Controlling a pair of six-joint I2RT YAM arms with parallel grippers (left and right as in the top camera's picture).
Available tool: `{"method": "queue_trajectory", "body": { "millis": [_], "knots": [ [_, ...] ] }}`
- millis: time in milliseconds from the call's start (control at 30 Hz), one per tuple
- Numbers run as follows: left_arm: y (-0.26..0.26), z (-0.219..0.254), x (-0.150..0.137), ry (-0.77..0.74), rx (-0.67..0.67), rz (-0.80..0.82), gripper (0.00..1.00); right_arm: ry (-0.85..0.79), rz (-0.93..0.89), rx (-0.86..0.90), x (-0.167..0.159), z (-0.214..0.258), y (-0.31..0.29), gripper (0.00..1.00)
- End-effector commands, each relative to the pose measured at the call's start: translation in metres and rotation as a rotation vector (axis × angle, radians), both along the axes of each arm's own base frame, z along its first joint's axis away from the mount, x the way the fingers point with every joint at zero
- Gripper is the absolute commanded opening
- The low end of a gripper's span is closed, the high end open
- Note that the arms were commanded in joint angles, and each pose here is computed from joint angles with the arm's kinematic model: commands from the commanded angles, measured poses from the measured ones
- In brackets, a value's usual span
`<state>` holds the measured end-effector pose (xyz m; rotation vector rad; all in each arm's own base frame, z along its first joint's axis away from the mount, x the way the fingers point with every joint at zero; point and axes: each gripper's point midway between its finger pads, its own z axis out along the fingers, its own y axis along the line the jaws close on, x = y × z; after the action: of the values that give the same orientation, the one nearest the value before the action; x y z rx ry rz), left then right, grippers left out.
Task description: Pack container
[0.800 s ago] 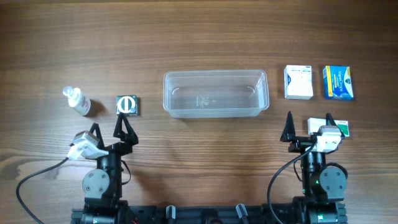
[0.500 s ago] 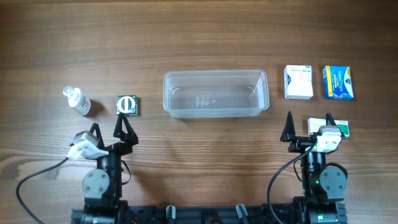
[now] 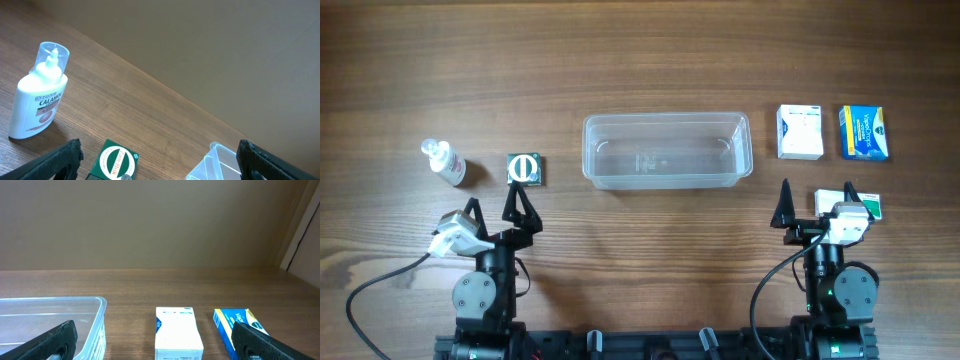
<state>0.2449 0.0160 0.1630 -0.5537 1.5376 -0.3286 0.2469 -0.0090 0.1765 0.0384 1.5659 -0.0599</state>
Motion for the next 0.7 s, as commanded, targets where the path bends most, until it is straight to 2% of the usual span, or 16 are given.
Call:
{"method": "queue_trajectory", "body": {
  "millis": [0, 333, 433, 533, 667],
  "knots": [
    [0.003, 0.000, -0.001, -0.004, 0.004, 0.014, 1.00, 0.000, 0.012, -0.012, 0.000, 0.000, 0.002, 1.00],
    [0.003, 0.000, -0.001, -0.004, 0.004, 0.014, 1.00, -0.030, 0.020, -0.004, 0.000, 0.007, 0.003, 1.00],
    [0.003, 0.000, -0.001, -0.004, 0.004, 0.013, 1.00, -0.220, 0.089, -0.009, -0.006, 0.054, 0.015, 1.00],
    [0.003, 0.000, -0.001, -0.004, 0.004, 0.014, 1.00, -0.385, 0.081, -0.023, -0.019, 0.098, 0.014, 1.00],
    [0.003, 0.000, -0.001, -0.004, 0.004, 0.014, 1.00, -0.409, 0.062, -0.070, -0.022, 0.145, 0.012, 1.00]
  ]
}}
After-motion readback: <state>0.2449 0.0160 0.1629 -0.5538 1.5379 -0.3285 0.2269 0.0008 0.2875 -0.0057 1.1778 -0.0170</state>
